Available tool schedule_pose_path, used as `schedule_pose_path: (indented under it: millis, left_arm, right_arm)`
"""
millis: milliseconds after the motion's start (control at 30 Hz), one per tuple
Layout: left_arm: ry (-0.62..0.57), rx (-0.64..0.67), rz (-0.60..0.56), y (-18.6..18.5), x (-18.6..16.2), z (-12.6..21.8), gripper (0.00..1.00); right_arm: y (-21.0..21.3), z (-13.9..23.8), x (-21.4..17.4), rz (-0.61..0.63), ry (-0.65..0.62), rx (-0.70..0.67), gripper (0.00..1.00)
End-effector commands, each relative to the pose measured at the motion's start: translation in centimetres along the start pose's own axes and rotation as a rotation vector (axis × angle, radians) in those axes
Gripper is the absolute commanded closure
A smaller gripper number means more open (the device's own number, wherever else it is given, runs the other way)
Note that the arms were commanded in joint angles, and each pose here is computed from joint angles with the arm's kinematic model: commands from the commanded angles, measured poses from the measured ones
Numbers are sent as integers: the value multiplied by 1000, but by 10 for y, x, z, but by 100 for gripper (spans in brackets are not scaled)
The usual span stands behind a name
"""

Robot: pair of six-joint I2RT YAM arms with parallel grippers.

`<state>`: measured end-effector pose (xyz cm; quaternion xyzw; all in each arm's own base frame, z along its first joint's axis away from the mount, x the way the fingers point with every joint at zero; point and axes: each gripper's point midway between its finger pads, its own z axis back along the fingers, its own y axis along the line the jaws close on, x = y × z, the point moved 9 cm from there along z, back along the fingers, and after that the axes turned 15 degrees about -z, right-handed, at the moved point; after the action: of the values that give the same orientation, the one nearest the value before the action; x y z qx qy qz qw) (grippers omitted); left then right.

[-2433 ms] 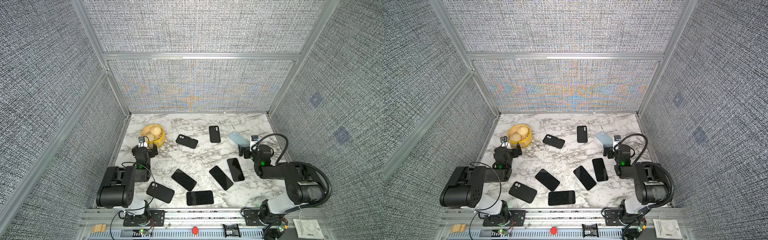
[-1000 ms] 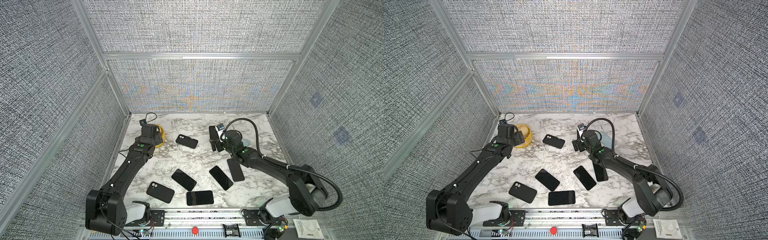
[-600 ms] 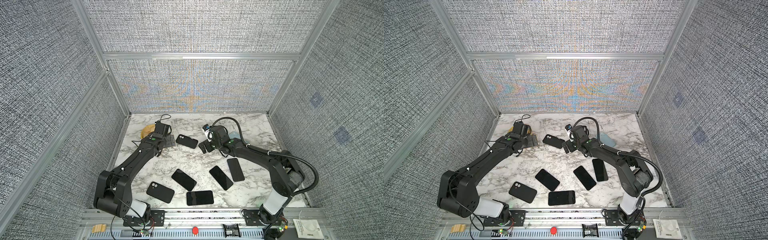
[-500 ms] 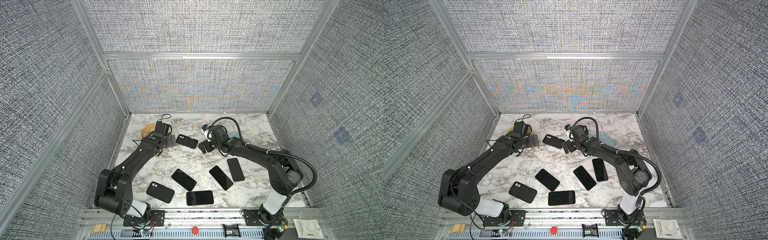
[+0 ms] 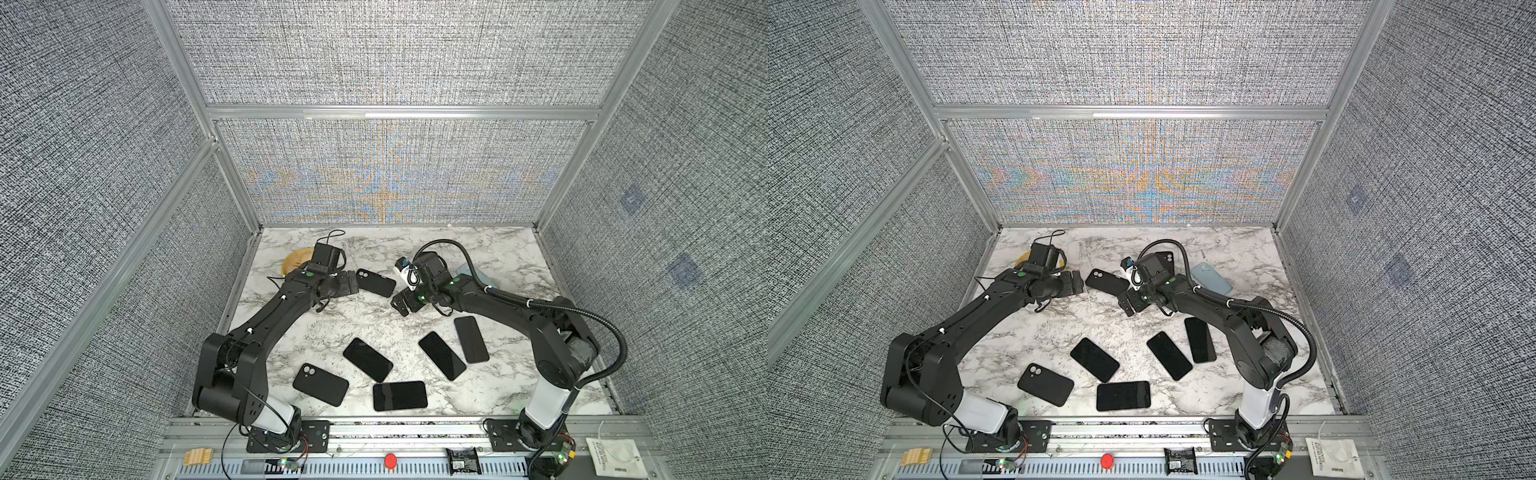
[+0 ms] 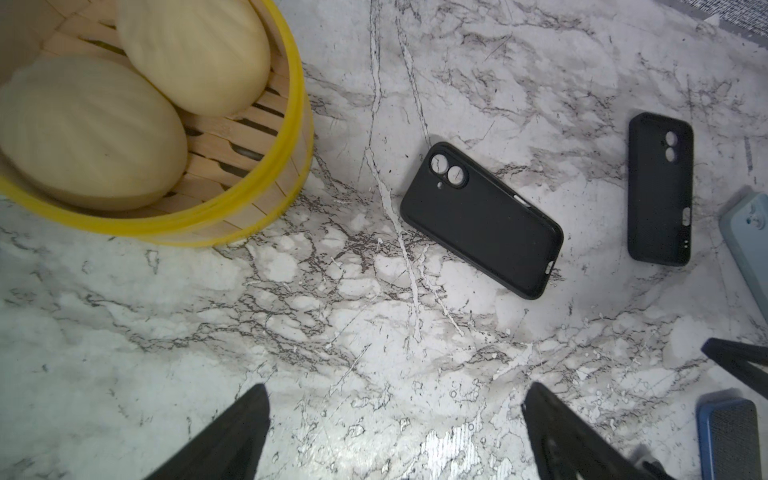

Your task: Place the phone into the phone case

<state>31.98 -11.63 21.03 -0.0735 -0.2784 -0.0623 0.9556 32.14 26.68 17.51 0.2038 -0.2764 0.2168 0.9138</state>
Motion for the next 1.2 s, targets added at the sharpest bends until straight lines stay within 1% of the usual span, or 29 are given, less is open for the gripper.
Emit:
schedule_pose_path:
  millis: [0,167,333,467,567,667,833,900,967,1100,1167]
  left_arm:
    - [66,14,37,1,-4,0,7]
    - [101,18,36,2,-3,-2,7]
    - [93,-33,25,0,2,-2,7]
    - [117,-56,25,-2,1,-3,7]
    - [136,-80,30,-3,-6,-6,7]
    - [165,-129,33,-6,-11,-10,8]
    - [194,-191,23,-16,-20,-16,10]
    - [192,-214,21,-19,-22,-19,10]
    - [188,-234,21,-22,-21,-22,10]
    - [186,-252,8,-26,-17,-23,10]
    - [179,-261,3,-27,-14,-22,10]
  right_arm:
    - [3,1,-2,17,25,18,1]
    - [5,-6,0,23,50,25,1]
    - [5,-18,6,62,97,8,1]
    - [6,-21,6,52,139,20,1]
    - [2,-21,-3,34,170,-1,1]
    - [-4,-14,-18,0,231,-66,2]
    - [-15,18,-59,-59,311,-155,3]
    - [-20,28,-69,-71,314,-197,3]
    - [-23,34,-70,-83,295,-228,3]
    - [-30,33,-60,-149,257,-291,2]
    - [-31,32,-53,-161,243,-299,2]
